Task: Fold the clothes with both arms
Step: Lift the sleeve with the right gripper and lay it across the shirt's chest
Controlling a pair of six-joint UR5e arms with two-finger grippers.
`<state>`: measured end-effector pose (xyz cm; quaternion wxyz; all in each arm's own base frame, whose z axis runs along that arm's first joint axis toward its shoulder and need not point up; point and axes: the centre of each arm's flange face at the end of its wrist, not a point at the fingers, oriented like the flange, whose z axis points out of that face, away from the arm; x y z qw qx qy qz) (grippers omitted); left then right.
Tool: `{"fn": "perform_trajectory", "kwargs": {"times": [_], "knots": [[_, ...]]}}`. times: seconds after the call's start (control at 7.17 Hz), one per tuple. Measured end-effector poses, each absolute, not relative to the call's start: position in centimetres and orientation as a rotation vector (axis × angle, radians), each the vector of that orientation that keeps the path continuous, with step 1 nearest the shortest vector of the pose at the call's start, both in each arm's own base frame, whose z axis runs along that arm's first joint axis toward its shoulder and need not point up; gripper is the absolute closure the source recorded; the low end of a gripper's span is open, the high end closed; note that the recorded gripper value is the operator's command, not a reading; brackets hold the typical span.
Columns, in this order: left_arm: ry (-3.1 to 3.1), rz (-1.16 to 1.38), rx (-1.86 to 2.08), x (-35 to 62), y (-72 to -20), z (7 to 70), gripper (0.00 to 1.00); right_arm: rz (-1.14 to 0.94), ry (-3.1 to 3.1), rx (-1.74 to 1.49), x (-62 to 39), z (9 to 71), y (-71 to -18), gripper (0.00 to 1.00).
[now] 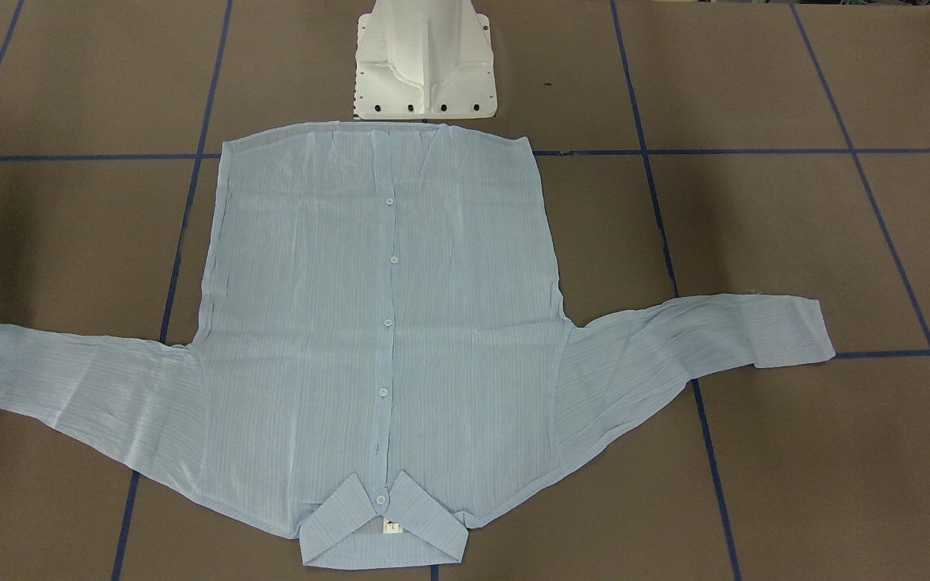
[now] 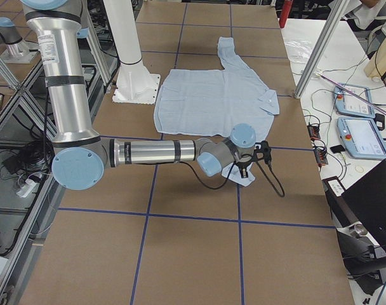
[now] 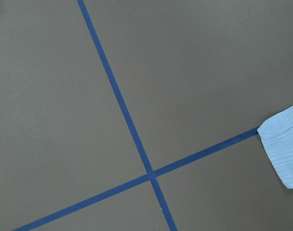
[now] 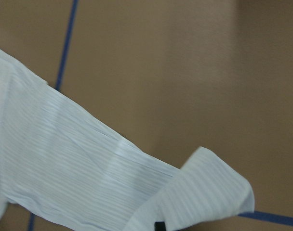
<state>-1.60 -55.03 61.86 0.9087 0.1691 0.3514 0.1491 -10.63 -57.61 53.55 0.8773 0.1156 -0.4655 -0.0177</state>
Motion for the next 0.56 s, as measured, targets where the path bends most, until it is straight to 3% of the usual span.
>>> {"fn": "perform_trajectory", "kwargs": {"times": [0.56], "knots": [[0.726,0.310,0.356,-1.6,-55.2,61.7,0.00,-0.027,-1.101,0.231,-27.1,28.6,-62.6,1.00]]}}
